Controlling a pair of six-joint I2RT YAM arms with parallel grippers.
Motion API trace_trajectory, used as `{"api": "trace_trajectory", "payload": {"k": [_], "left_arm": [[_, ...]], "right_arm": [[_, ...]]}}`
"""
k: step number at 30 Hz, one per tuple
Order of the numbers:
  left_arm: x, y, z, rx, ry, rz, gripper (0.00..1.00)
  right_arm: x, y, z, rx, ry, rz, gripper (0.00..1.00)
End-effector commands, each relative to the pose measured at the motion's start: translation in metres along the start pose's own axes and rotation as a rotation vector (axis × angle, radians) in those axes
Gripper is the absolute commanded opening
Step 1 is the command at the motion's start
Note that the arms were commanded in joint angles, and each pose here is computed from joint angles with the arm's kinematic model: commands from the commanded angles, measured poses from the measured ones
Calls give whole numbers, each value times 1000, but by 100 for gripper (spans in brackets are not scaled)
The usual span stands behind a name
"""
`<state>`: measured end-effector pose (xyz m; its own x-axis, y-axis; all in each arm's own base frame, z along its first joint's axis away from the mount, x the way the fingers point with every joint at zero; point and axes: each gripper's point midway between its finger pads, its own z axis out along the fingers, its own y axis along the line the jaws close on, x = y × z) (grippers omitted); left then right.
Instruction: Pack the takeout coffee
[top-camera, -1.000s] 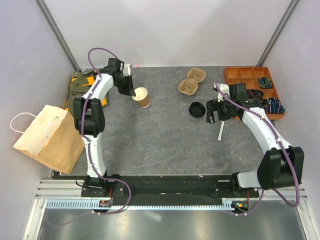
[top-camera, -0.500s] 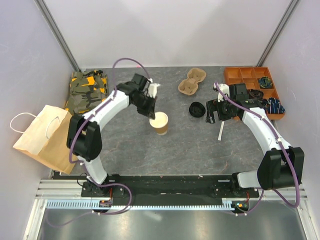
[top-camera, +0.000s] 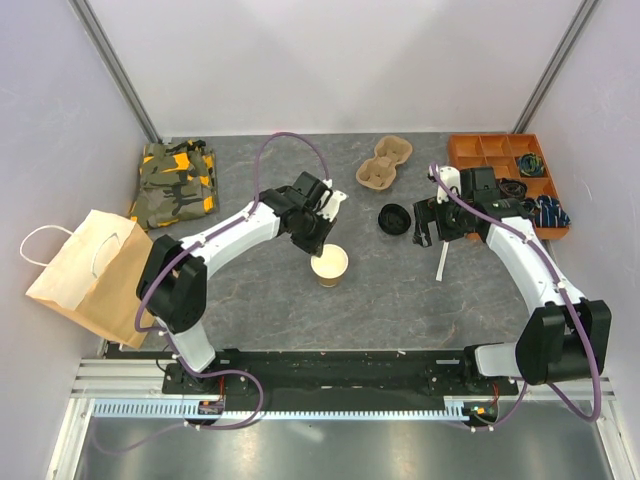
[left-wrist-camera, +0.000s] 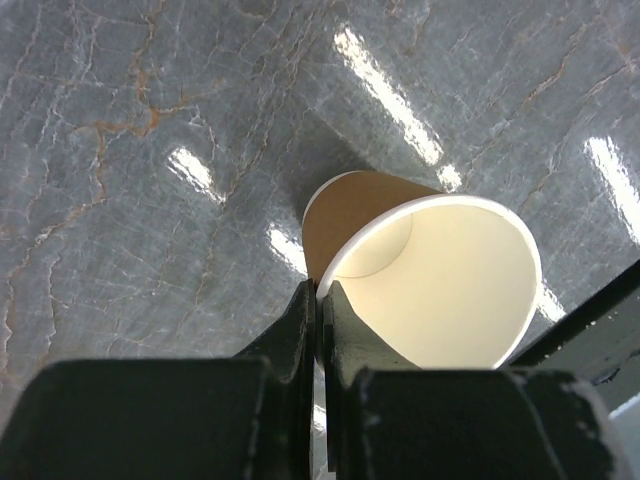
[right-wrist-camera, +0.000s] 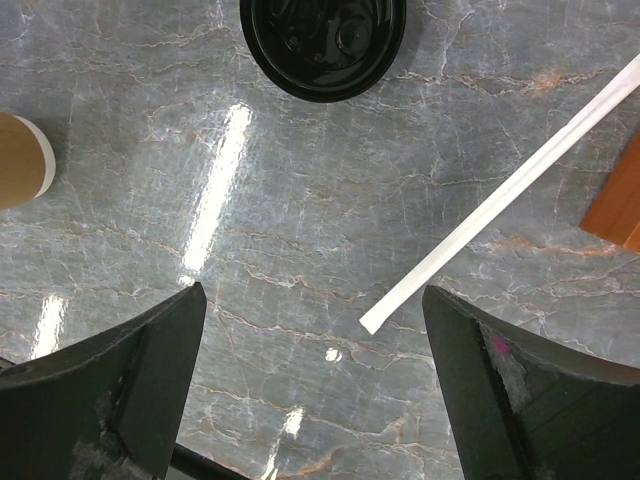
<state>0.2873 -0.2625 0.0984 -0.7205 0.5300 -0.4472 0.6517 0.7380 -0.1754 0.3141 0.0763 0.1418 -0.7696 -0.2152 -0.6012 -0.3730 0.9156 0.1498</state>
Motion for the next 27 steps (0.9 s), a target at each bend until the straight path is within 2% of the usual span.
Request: {"api": "trace_trajectory", "payload": {"k": [1, 17, 25, 27], "left_arm": [[-19, -3, -5, -37, -82, 8, 2], [-25, -9, 10, -3, -95, -1, 2], [-26, -11, 19, 16, -80, -9, 6], [-27, -11, 19, 16, -80, -9, 9]], "right_arm": [[-8, -2, -9, 23, -43, -23, 98], [-5, -3, -8, 20, -37, -19, 98], [-5, -3, -7, 21, -37, -19, 98], [-4, -4, -7, 21, -34, -17, 98]]}}
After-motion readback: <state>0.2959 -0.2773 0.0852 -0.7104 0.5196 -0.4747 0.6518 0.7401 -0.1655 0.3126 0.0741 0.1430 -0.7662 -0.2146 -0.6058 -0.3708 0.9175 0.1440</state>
